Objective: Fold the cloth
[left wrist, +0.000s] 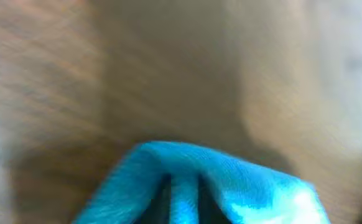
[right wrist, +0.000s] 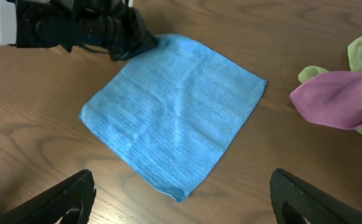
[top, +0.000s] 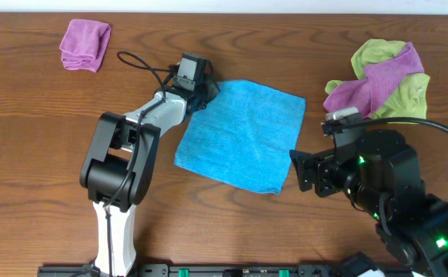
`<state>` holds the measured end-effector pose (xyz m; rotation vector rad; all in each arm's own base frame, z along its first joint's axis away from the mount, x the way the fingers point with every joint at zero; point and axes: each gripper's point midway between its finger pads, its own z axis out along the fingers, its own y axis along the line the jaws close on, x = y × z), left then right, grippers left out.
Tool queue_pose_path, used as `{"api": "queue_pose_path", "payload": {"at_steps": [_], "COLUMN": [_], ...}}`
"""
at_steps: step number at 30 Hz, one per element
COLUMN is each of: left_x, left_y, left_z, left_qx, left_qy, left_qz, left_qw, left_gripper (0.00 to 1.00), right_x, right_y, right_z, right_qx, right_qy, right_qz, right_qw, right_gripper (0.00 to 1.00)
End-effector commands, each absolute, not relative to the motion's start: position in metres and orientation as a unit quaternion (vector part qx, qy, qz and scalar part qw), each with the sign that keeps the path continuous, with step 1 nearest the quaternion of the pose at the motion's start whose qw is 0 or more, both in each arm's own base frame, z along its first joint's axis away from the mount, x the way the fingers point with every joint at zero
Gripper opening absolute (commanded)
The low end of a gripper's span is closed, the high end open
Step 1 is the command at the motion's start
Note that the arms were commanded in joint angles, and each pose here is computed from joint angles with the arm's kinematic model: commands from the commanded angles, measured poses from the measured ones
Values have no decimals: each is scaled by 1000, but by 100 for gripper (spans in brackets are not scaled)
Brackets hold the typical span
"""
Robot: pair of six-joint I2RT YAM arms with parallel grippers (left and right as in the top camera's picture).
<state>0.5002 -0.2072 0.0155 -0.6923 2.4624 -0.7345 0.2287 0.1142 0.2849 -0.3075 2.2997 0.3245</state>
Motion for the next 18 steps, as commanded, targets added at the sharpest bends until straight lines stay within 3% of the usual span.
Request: {"api": "queue_pose_path", "payload": {"at_steps": [1, 2, 3, 4, 9, 14, 18], "left_x": [516, 522, 529, 533, 536, 523, 498], "left_y": [-219, -223, -226, -227, -219, -217, -200], "left_z": [30, 38, 47, 53, 54, 57, 56], "left_qx": [-243, -237, -231, -228, -230, -148, -80], "left_qy": [882, 874, 866, 860, 857, 872, 907], "left_qz": [-309, -325, -339, -348, -354, -389, -340], "left_qw": [258, 272, 286, 297, 294, 256, 235], "left_gripper": [49, 64, 90, 95, 95, 96, 96], "right_x": [230, 230, 230, 231, 231, 231, 237], "right_y": [113, 113, 113, 114, 114, 113, 104], "right_z": [288, 289, 289, 290, 290, 288, 271], "right_qx": [-114, -114, -114, -114, -114, -114, -102], "right_qy": [903, 903, 902, 902, 901, 903, 920], "right_qz": [127, 127, 128, 128, 129, 126, 91], "right_qw": [394, 395, 396, 397, 398, 395, 367], "right_gripper": [91, 91, 91, 91, 91, 89, 75]}}
